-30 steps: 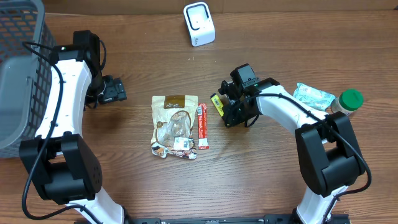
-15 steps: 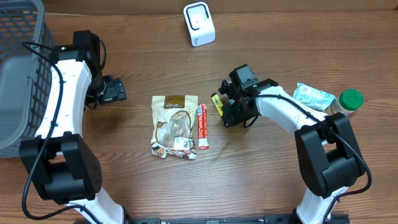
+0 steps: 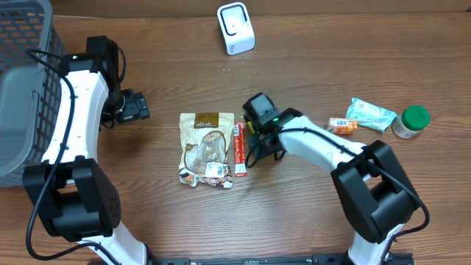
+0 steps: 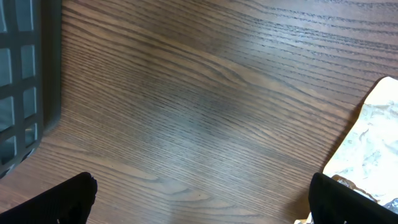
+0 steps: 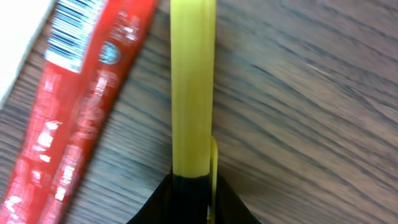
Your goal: Scan the item barcode
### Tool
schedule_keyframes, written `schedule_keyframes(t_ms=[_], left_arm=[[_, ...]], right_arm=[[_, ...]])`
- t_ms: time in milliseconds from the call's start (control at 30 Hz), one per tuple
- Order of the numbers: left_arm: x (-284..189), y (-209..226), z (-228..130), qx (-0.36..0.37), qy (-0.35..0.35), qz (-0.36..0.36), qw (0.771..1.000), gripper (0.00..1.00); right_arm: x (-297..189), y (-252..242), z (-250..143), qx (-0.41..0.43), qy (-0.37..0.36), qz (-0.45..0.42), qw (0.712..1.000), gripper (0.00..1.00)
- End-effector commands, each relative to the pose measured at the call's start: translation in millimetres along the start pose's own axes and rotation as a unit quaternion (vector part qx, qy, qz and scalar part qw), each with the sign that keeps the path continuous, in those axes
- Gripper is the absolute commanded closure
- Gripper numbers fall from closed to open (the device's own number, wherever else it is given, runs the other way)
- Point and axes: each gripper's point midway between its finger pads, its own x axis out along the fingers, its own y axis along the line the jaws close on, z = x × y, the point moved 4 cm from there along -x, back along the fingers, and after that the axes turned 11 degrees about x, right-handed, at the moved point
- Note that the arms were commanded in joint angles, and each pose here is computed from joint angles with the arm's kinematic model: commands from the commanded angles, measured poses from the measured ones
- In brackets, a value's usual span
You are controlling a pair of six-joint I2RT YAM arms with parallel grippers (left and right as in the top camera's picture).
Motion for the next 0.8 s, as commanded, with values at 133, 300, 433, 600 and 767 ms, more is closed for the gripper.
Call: schedule_keyframes(t_ms=[133,300,433,600,767], left_arm=[[-1,-3,3,0.013,-0.003,-0.002,1.0,0.0],[-1,-3,3,0.013,-0.003,-0.003,1.0,0.0],[-1,-3,3,0.013,-0.003,-0.002,1.0,0.0],[-1,-3,3,0.013,-0.003,-0.002,1.0,0.0],[-1,-3,3,0.013,-0.003,-0.002,1.0,0.0]], right_arm=[[11,7,-11,-0.005,0.002,-0.033,0.999,0.95],[10,7,-11,-0.004,0.004,-0.03,1.0,0.96],[6,9,-1,-0.002,-0.012,-0.027,1.0,0.96],[-3,8,16,0.0,-0.037,-0.033,0.999,0.96],[-36,-8,56,-0.001,-0.096,-0.107,0.99,0.97]])
